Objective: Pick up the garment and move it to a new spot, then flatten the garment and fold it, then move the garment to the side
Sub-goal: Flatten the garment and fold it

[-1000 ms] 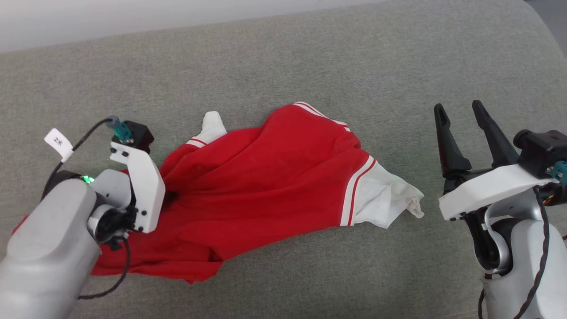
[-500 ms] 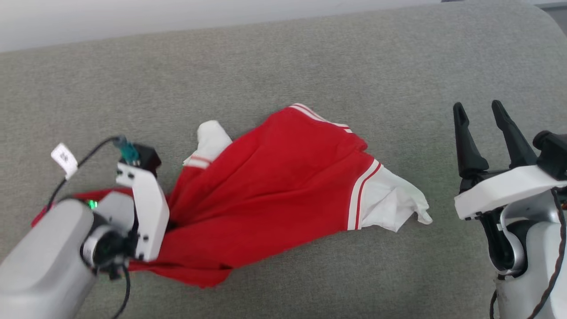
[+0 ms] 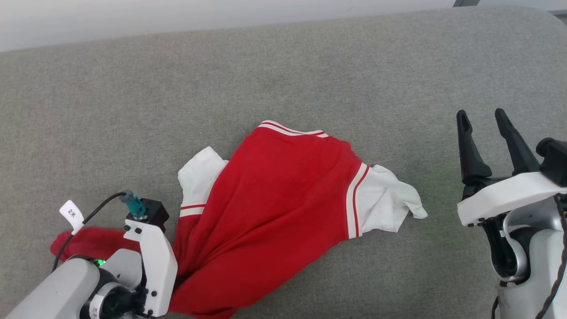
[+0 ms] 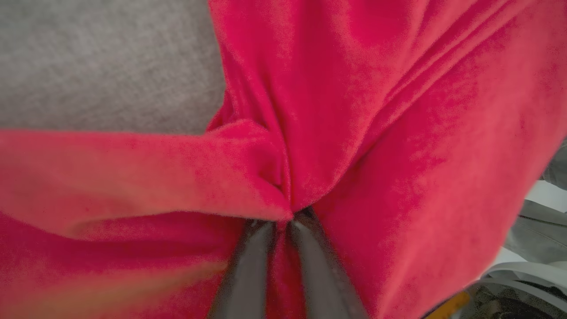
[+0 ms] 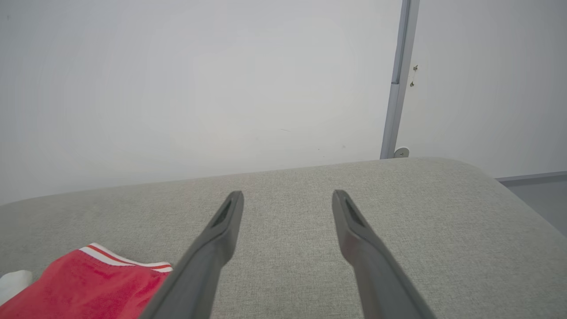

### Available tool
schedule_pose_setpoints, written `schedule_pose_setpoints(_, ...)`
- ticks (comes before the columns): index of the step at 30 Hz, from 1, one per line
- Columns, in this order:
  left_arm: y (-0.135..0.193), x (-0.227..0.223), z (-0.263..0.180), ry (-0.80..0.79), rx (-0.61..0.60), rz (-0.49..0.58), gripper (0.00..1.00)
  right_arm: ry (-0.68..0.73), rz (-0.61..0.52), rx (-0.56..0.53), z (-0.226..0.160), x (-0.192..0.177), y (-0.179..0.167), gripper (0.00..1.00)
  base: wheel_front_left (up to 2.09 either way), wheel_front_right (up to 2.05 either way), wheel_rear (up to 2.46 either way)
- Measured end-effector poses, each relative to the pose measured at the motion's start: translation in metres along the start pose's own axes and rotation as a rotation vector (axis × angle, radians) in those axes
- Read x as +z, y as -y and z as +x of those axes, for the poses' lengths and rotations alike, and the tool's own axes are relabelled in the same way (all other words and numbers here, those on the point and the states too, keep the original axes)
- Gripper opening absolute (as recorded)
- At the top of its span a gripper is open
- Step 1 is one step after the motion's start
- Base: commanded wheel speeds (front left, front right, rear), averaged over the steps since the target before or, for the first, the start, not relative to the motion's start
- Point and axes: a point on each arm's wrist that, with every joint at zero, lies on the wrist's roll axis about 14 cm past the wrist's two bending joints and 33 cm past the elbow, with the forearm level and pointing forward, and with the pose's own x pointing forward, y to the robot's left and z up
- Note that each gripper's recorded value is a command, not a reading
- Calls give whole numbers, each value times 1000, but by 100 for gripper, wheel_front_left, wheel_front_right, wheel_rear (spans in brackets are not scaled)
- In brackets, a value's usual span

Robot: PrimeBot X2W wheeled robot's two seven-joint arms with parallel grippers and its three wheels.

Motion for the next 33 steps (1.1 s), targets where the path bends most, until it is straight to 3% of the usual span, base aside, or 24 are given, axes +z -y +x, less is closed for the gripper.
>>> schedule_pose_setpoints(6,-4,24,-18,53,29,2,100,6,2,3,-7,3,-1,100,0,0,0)
schedule_pose_setpoints(15,-28,109,-57,193,155,59,100,12,14,-11,-15,4,3,100,0,0,0)
schedule_pose_setpoints(24,-36,156,-29,238,156,120,100,-16,17,-51,-15,-10,17,100,0,0,0)
schedule_pose_setpoints(33,-33,159,11,146,93,67,100,-42,9,-86,-11,-23,28,100,0,0,0)
